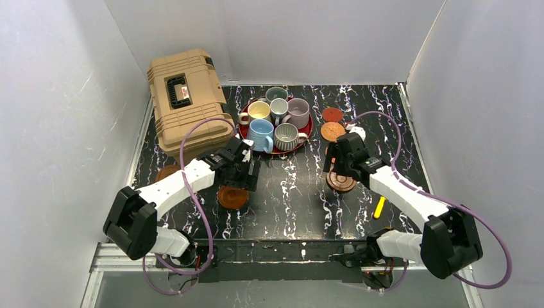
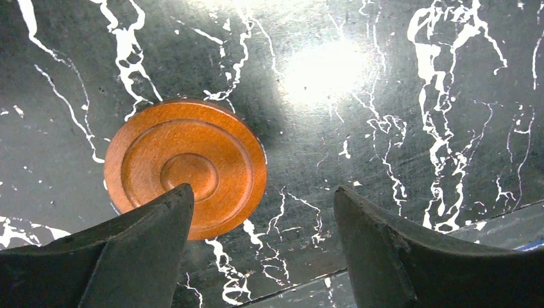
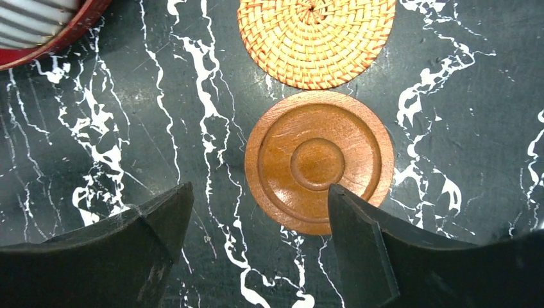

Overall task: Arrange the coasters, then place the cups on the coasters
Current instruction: Move the coaster to the center of the board.

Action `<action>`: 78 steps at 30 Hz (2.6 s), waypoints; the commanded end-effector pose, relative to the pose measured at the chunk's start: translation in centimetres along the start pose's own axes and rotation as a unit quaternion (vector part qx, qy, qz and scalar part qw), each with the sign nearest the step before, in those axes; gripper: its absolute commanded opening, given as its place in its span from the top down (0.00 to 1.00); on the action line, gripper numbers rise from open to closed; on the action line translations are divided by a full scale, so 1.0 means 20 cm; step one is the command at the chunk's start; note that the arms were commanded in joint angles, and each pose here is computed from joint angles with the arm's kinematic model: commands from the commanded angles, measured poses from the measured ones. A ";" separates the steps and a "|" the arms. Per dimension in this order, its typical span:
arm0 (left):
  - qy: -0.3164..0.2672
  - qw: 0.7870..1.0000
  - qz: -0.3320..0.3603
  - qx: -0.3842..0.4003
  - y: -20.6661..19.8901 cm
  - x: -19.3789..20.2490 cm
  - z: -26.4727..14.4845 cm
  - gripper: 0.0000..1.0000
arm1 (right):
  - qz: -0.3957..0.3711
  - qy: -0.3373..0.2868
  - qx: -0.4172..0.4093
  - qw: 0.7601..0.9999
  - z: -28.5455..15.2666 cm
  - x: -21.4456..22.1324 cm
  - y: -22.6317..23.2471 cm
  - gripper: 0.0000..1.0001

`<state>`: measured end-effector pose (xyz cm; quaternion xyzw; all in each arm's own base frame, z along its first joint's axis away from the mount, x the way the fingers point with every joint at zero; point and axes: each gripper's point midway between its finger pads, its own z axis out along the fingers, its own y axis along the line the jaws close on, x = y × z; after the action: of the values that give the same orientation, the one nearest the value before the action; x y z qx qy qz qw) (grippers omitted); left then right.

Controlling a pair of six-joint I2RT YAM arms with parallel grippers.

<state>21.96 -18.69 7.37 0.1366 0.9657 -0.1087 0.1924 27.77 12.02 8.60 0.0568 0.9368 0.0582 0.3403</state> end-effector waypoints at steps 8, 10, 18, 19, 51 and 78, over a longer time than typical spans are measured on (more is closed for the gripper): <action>0.029 0.996 -0.081 -0.015 0.03 0.18 0.04 0.13 | 0.007 -0.053 -0.025 0.998 -0.21 -0.15 0.01 0.11; 0.038 0.996 -0.081 0.001 0.00 0.19 0.07 0.12 | 0.006 -0.056 -0.022 0.998 -0.22 -0.16 0.00 0.11; 0.047 0.996 -0.043 0.063 -0.13 0.22 0.13 0.11 | 0.005 -0.058 -0.013 0.998 -0.24 -0.14 -0.03 0.11; 0.052 0.996 -0.040 0.067 -0.15 0.24 0.14 0.11 | 0.005 -0.058 -0.012 0.998 -0.24 -0.14 -0.03 0.11; 0.010 1.000 0.009 0.006 -0.11 0.20 0.15 0.08 | 0.004 -0.066 -0.005 0.998 -0.31 -0.16 -0.06 0.02; 0.047 0.978 0.042 0.200 -0.86 0.31 0.30 0.11 | 0.008 -0.070 -0.004 0.998 -0.31 -0.17 -0.06 0.02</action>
<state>17.16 -34.13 4.13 0.1943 0.9199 -0.2879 0.1819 25.52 10.08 13.15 0.0564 0.9224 0.0573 0.3778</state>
